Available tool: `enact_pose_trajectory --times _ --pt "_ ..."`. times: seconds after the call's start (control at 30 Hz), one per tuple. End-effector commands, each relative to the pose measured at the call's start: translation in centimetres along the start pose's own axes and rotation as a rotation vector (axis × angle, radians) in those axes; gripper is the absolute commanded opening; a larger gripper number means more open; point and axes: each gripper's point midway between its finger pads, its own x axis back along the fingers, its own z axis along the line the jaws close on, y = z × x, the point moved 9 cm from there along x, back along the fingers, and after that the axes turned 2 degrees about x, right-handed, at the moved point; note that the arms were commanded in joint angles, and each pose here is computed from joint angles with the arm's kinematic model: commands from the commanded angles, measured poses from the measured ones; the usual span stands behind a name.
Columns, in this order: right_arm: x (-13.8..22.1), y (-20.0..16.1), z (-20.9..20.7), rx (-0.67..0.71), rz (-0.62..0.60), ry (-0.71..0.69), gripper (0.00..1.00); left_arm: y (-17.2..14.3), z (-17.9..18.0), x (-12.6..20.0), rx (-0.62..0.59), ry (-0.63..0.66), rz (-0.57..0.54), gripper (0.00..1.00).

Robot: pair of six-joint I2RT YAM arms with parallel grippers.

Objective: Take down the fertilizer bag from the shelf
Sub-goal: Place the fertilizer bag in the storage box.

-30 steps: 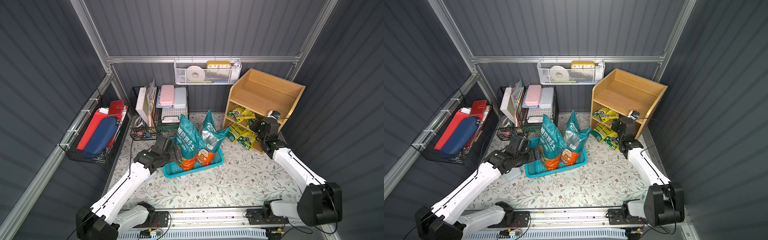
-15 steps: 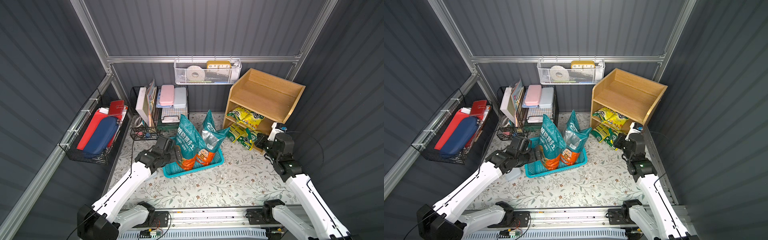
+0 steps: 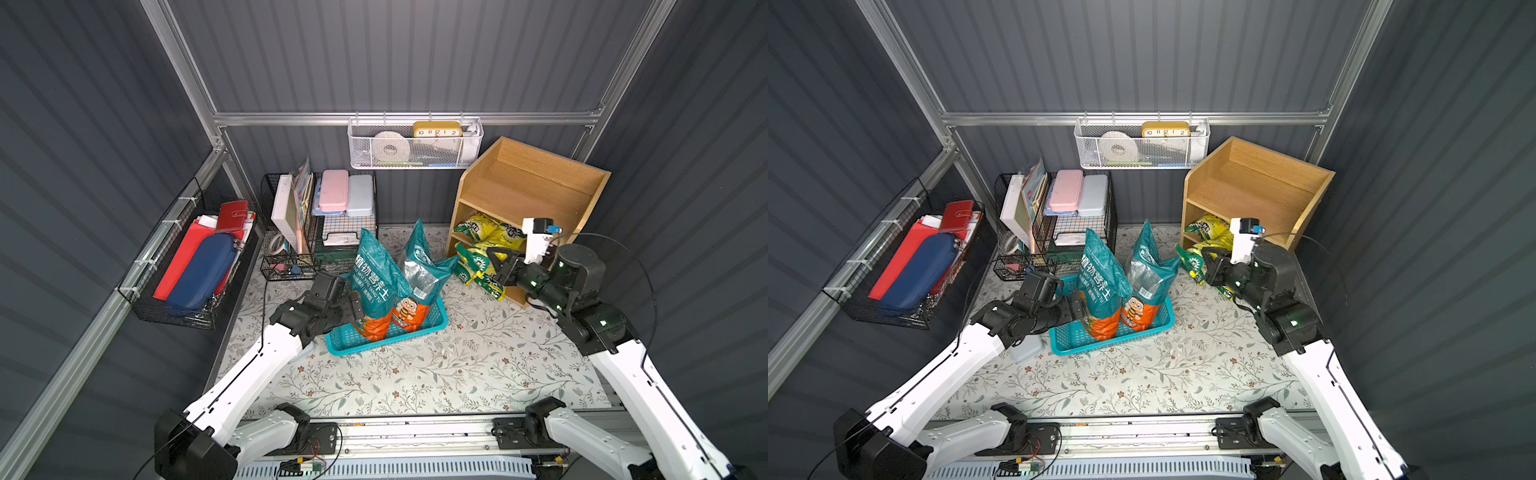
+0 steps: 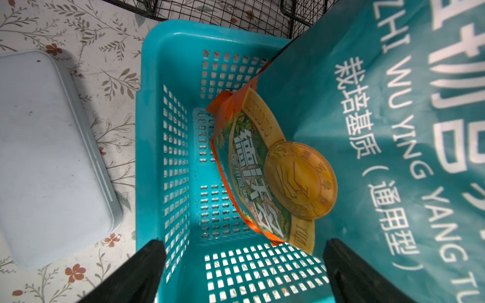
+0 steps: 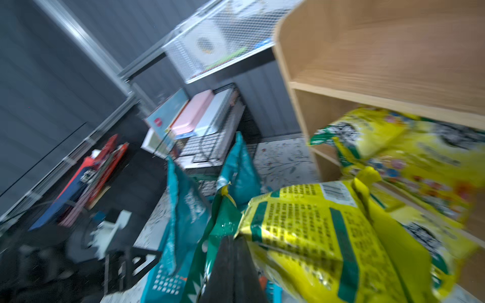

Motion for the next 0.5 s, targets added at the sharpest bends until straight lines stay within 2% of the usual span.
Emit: enact_pose_trajectory --times 0.0,0.13,0.23,0.47 --pt "-0.7 0.6 4.5 0.092 0.066 0.203 0.00 -0.4 0.4 0.3 0.034 0.001 0.004 0.99" --pt "-2.6 -1.7 7.6 0.134 0.258 0.294 0.00 -0.4 0.7 0.6 0.037 0.021 -0.006 0.99" --pt "-2.8 -3.3 8.7 0.136 0.334 0.325 0.00 -0.6 1.1 0.8 0.034 0.034 -0.014 1.00" --pt "-3.6 -6.6 8.0 0.013 0.463 0.350 0.00 -0.7 1.2 0.6 0.046 0.031 -0.022 0.99"
